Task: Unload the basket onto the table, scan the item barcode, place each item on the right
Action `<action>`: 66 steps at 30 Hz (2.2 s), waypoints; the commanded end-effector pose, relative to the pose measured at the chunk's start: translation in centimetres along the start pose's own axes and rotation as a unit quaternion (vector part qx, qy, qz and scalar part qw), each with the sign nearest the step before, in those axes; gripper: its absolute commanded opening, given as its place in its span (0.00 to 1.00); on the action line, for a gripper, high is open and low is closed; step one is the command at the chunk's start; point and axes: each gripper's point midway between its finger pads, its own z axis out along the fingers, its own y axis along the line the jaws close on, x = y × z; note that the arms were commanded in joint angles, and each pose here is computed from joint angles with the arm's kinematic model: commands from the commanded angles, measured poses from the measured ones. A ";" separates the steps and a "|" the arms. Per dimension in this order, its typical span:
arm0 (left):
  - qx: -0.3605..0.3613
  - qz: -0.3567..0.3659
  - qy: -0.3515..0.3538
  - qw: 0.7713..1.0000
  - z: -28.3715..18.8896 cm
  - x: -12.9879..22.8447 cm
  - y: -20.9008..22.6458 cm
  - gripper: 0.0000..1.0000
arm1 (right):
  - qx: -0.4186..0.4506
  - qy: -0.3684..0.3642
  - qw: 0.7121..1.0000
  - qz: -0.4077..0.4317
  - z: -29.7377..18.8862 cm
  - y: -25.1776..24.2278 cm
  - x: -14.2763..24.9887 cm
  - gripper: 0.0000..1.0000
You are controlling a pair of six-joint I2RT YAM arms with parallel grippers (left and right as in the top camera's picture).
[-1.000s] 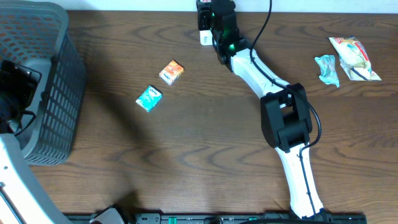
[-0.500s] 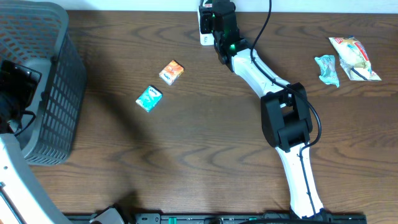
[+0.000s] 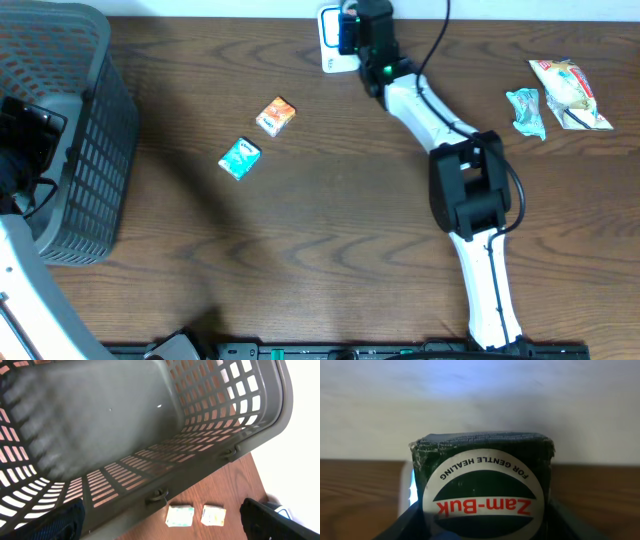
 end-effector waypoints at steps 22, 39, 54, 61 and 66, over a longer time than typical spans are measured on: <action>0.003 -0.004 -0.010 1.000 -0.6 -0.3 -0.1 0.98 | 0.225 0.314 0.922 0.018 -17.3 -31.1 3.4 0.52; 0.003 -0.004 -0.010 1.000 -0.6 -0.3 -0.1 0.97 | 0.105 0.341 0.923 0.145 -18.0 -28.7 5.4 0.99; 0.003 -0.004 -0.010 1.000 -0.6 -0.3 -0.1 0.98 | -0.196 0.410 0.886 0.096 -17.0 -3.3 8.1 0.84; 0.003 -0.004 -0.010 1.000 -0.6 -0.3 -0.1 0.98 | -0.199 0.383 0.891 0.142 -15.5 6.6 8.0 0.73; 0.003 -0.004 -0.010 1.000 -0.6 -0.3 -0.1 0.98 | -0.194 0.320 0.915 0.148 -14.1 11.7 6.5 0.75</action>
